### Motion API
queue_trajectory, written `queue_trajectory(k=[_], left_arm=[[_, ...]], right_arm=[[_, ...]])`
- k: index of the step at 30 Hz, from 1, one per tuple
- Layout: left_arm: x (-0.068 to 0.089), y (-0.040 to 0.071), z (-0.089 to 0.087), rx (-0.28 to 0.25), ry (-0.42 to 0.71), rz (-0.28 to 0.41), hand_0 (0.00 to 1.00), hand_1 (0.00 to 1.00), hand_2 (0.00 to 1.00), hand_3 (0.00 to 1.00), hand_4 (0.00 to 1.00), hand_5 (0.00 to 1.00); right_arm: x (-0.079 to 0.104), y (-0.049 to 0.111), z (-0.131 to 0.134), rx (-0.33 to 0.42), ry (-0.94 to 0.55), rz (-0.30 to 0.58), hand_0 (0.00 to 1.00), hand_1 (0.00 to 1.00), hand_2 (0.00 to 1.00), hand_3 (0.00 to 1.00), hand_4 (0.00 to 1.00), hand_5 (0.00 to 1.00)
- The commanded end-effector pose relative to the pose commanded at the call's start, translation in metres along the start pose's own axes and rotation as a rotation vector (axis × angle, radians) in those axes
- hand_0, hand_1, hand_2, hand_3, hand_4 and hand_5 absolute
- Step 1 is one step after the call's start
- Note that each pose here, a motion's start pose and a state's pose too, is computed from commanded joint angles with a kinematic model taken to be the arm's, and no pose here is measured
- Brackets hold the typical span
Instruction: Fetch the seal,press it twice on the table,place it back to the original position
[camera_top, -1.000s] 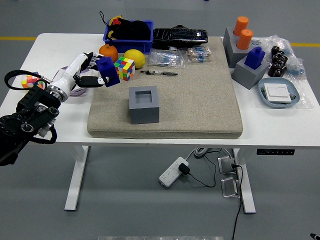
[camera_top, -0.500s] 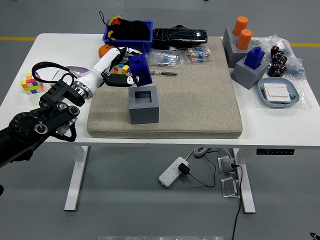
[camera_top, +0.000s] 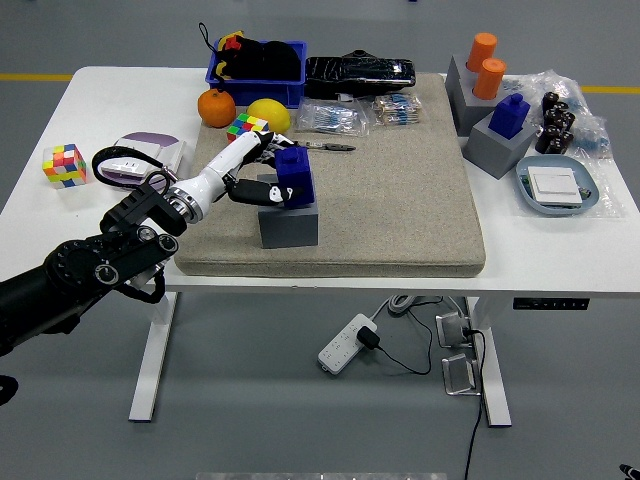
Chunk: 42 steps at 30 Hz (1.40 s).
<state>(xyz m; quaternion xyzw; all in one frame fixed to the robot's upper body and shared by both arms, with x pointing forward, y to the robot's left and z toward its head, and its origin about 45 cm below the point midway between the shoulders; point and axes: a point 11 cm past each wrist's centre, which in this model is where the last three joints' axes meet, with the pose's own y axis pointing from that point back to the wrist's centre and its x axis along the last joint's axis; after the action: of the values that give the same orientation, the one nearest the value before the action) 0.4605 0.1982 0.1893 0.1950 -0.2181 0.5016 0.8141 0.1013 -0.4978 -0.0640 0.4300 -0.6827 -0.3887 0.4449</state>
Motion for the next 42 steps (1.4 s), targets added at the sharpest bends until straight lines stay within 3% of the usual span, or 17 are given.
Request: queue_trajectory(k=[9, 25, 35, 36, 41, 42], left_arm=[[0.008, 0.000, -0.007, 0.024, -0.034, 0.015, 0.637, 0.506, 0.467, 0.579, 0.711, 0.002], [0.000, 0.002, -0.012, 0.033, -0.052, -0.006, 0.637, 0.506, 0.468, 0.579, 0.711, 0.002], [-0.003, -0.003, -0.007, 0.025, -0.082, -0.022, 0.637, 0.507, 0.468, 0.579, 0.711, 0.002], [-0.003, -0.003, -0.007, 0.027, -0.085, -0.026, 0.657, 0.563, 0.527, 0.594, 0.704, 0.002], [-0.006, -0.004, -0.009, 0.046, -0.094, -0.043, 0.657, 0.563, 0.527, 0.594, 0.704, 0.002], [-0.006, -0.004, -0.010, 0.050, -0.096, -0.047, 0.714, 0.750, 0.719, 0.639, 0.776, 0.002]], right_arm=[[0.000, 0.000, -0.002, 0.004, -0.003, 0.001, 0.814, 0.712, 0.681, 0.687, 0.725, 0.505], [0.000, 0.000, -0.001, 0.001, 0.000, 0.000, 0.813, 0.712, 0.681, 0.687, 0.724, 0.505], [0.000, 0.000, -0.004, 0.007, -0.001, 0.001, 0.813, 0.711, 0.681, 0.686, 0.724, 0.505], [0.000, 0.000, -0.004, 0.007, -0.002, 0.001, 0.813, 0.711, 0.680, 0.686, 0.724, 0.505], [0.001, 0.000, -0.002, 0.004, -0.001, 0.001, 0.813, 0.711, 0.680, 0.686, 0.724, 0.505], [0.001, 0.000, -0.002, 0.003, -0.001, 0.002, 0.812, 0.711, 0.680, 0.686, 0.724, 0.505]])
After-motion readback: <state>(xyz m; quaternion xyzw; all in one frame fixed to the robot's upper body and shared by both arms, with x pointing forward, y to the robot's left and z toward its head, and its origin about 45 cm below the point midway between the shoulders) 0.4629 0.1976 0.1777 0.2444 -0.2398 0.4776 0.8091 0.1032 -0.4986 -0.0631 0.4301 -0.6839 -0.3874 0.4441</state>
